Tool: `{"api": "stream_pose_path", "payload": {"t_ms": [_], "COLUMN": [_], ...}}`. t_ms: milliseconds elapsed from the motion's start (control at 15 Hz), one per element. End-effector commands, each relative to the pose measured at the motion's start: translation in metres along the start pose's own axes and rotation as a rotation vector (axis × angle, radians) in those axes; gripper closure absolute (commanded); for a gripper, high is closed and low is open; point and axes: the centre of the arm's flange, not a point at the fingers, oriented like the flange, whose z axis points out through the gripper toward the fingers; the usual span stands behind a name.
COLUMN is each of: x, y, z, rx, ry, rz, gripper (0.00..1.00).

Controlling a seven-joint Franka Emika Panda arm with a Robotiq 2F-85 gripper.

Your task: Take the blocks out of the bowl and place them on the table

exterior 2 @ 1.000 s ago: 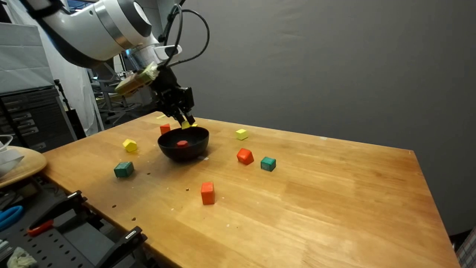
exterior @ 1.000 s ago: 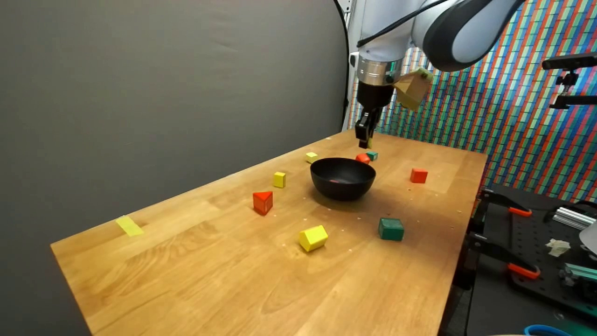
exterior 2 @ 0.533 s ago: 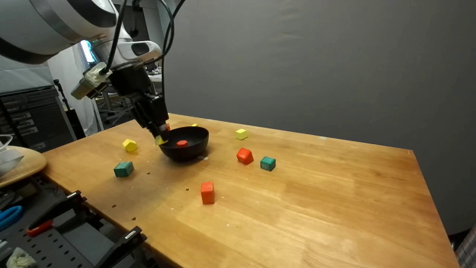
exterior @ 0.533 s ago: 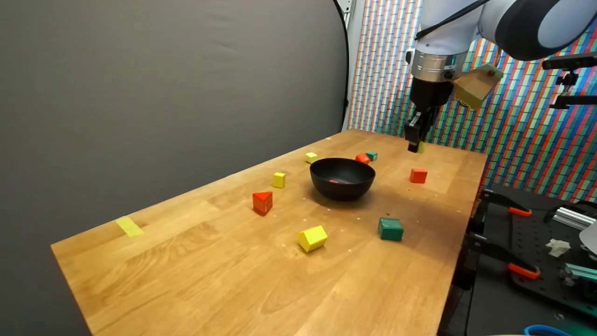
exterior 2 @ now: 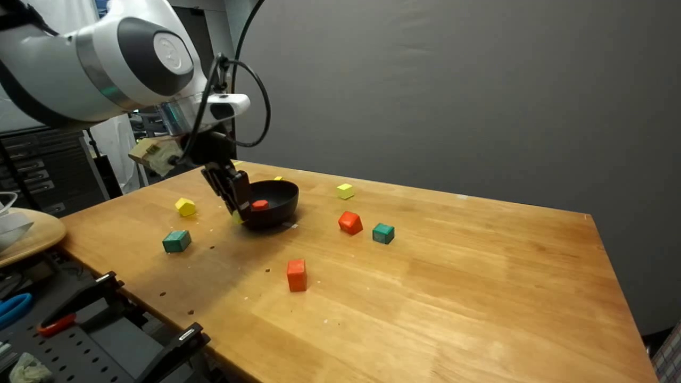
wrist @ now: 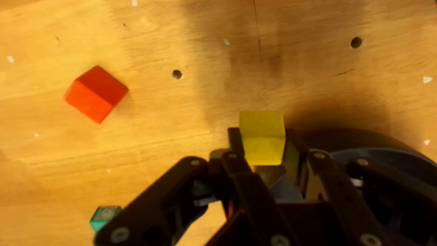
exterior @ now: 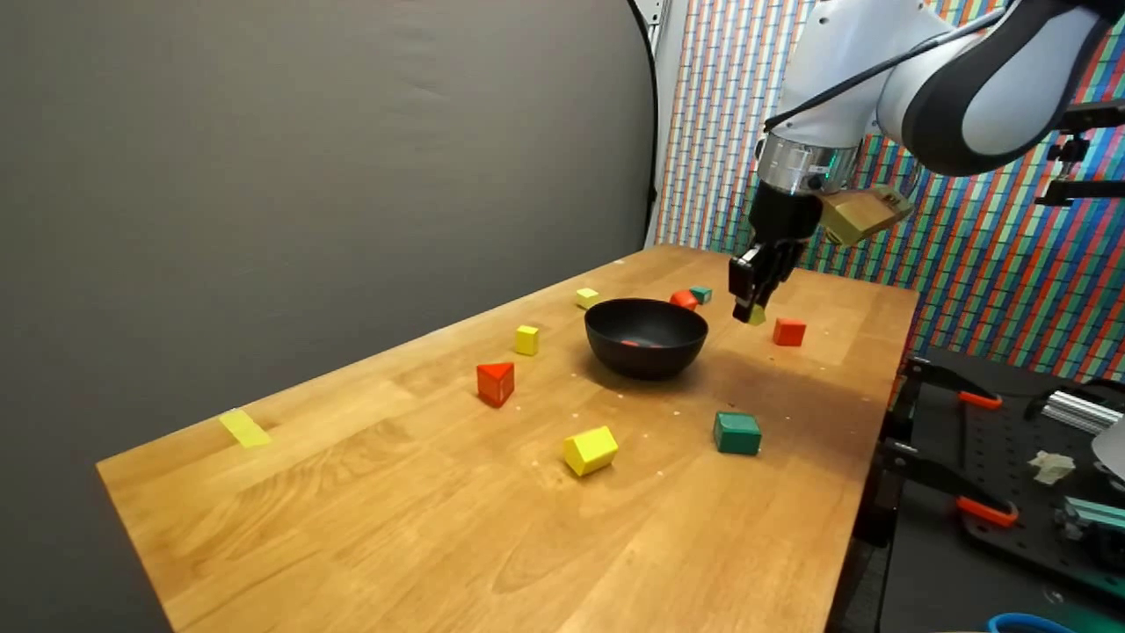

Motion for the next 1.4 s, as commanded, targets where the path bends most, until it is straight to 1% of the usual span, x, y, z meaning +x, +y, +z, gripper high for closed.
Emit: {"api": "stream_pose_path", "payload": {"t_ms": [0,133,200,267,333,467,600,667,800,933,1000,1133,1200,1333], "x": [-0.04,-0.047,-0.049,-0.05,-0.05,-0.047,-0.039,-0.033,-0.017,0.005,0.011,0.032,0.029,0.029], "y": [0.012,0.014,0.016,0.017,0.019,0.023,0.026,0.028,0.03,0.028,0.027,0.019,0.018,0.017], "z": [0.016,0.019,0.019,0.019,0.017,0.01,-0.003,-0.012,-0.033,-0.052,-0.06,-0.072,-0.043,-0.044], "rx": [0.029,0.006,0.0,-0.001,-0.005,-0.02,-0.031,-0.031,-0.007,-0.007,-0.008,-0.012,-0.007,-0.007], "ry": [-0.027,-0.066,-0.079,-0.085,-0.08,-0.057,-0.004,0.034,0.117,0.17,0.185,0.189,0.175,0.177], "rz": [0.018,-0.001,-0.004,-0.002,0.002,0.005,0.015,0.027,0.053,0.019,-0.003,-0.069,-0.016,-0.021], "gripper": [0.84,0.84,0.42,0.42,0.37,0.2,0.05,0.01,0.0,0.0,0.0,0.0,0.0,0.0]}}
